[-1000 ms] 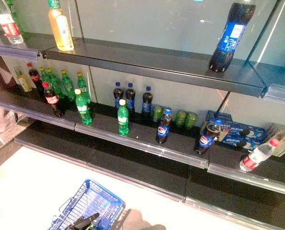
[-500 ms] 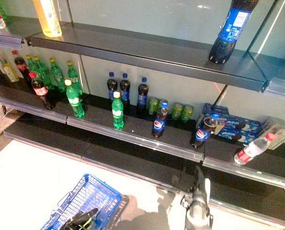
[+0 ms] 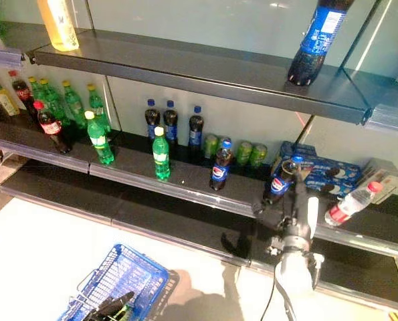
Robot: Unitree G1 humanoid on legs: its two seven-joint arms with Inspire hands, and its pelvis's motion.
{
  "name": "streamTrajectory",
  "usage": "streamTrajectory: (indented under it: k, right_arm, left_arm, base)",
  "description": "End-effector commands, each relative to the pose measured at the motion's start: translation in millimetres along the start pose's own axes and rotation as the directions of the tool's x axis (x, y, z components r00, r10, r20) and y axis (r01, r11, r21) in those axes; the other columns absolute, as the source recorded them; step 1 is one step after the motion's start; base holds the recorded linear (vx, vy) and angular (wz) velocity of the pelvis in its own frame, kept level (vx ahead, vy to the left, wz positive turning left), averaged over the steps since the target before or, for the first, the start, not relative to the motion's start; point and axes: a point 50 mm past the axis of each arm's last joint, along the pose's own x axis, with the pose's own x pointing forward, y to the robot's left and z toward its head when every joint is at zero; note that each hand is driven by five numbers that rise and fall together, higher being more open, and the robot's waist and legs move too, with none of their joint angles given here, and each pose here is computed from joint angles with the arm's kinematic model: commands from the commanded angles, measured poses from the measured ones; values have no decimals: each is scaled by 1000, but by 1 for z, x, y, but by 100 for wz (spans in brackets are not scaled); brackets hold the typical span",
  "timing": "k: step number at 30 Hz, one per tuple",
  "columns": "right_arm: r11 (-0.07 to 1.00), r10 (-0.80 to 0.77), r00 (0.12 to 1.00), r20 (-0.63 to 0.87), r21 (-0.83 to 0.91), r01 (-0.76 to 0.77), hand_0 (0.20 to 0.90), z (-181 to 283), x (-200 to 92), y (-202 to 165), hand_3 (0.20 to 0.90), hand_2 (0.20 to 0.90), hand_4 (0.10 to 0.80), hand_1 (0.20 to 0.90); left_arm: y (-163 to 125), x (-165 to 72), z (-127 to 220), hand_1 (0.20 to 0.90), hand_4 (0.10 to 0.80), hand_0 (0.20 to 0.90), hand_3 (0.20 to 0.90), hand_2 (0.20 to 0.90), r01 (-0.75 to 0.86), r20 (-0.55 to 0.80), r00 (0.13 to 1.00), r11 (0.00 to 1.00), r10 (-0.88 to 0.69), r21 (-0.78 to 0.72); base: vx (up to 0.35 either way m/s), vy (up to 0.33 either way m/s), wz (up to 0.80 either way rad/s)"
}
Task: Pick up the drink and place into the basket.
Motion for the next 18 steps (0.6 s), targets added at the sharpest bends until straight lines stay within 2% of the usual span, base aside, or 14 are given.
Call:
streamTrajectory:
  k: [1, 5, 13, 18]
  right_arm:
    - [966, -241, 882, 405, 185, 179, 900, 85, 26, -27, 900, 900, 800, 900]
    - [931, -347, 848, 402, 256, 260, 900, 90, 29, -39, 900, 900, 800, 900]
    - [910, -389, 846, 365, 295, 291, 900, 96, 45, -35, 900, 900, 800, 900]
    - [882, -423, 830, 363, 374, 286, 900, 110, 61, -22, 900, 900, 800, 900]
  left_arm:
    - [18, -3, -4, 300, 100, 300, 200, 300, -28, -3, 1000, 991, 29, 133]
    - [19, -3, -3, 300, 100, 300, 200, 300, -32, -3, 999, 990, 32, 141]
    - [7, -1, 6, 300, 100, 300, 200, 300, 11, 12, 1000, 982, -14, 187]
    - [-14, 4, 27, 300, 100, 300, 200, 300, 56, 64, 996, 986, -67, 157]
  base:
    - [49, 1, -5]
    - [41, -11, -3]
    - [10, -7, 1]
    - [-180, -13, 4]
